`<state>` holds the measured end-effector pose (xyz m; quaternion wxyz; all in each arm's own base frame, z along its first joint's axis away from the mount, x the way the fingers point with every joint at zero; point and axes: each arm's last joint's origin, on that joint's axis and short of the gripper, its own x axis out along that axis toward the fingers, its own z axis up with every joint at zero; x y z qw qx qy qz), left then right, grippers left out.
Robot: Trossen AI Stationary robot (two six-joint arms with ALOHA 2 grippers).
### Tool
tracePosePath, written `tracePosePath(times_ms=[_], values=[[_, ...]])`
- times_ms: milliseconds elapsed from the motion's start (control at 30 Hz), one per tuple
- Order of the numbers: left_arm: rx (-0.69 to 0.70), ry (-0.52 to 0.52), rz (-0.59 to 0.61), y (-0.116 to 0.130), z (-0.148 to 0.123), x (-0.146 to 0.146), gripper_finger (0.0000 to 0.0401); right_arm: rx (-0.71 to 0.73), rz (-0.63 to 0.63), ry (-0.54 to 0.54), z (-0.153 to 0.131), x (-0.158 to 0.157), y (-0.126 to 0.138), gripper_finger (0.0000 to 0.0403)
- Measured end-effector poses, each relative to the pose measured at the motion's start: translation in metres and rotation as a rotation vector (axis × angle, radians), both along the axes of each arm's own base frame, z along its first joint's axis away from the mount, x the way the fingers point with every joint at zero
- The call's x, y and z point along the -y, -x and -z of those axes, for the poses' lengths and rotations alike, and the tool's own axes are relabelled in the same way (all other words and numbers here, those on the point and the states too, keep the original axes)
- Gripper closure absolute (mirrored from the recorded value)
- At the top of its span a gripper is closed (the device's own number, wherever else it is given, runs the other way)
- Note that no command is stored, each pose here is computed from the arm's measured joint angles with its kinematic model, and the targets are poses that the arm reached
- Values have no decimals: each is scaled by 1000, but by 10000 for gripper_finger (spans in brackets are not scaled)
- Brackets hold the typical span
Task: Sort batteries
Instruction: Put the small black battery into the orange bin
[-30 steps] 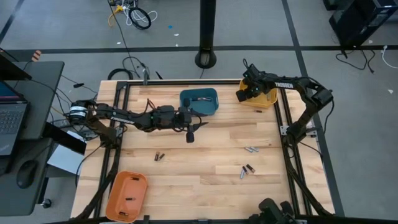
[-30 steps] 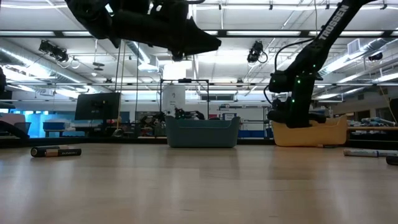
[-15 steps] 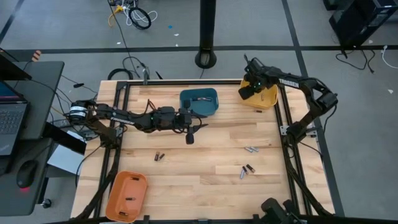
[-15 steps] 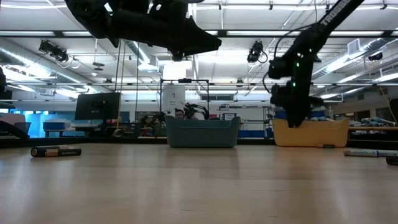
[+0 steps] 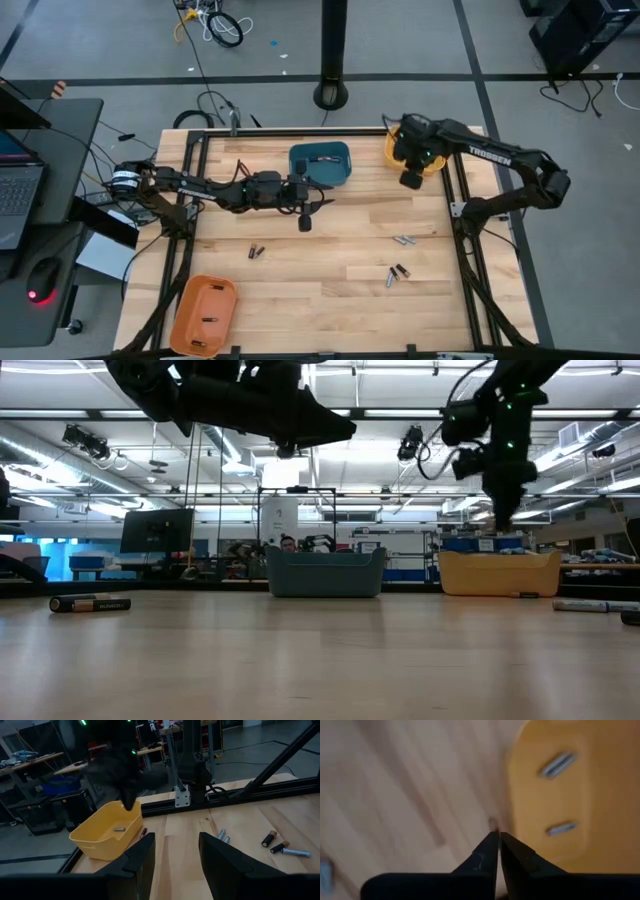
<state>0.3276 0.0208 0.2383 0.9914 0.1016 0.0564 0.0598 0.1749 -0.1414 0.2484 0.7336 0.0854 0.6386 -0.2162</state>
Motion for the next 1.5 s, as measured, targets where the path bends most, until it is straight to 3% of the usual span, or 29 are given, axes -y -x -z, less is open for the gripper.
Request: tracePosePath(times_ms=[167,467,900,1067,1500], values=[[-11,3,29,0,1,1,243,-80,-102,-80,34,-15,8,372],[-25,-25,33,0,2,1,243,-84,-227,-58,73,-20,9,315],[-29,-21,28,0,2,1,243,-163,-185,-40,95,-2,7,293],[-29,-20,28,0,3,1,243,-228,-158,24,102,4,6,291],[-39,-19,28,0,4,1,243,-221,-144,-63,114,11,7,295]])
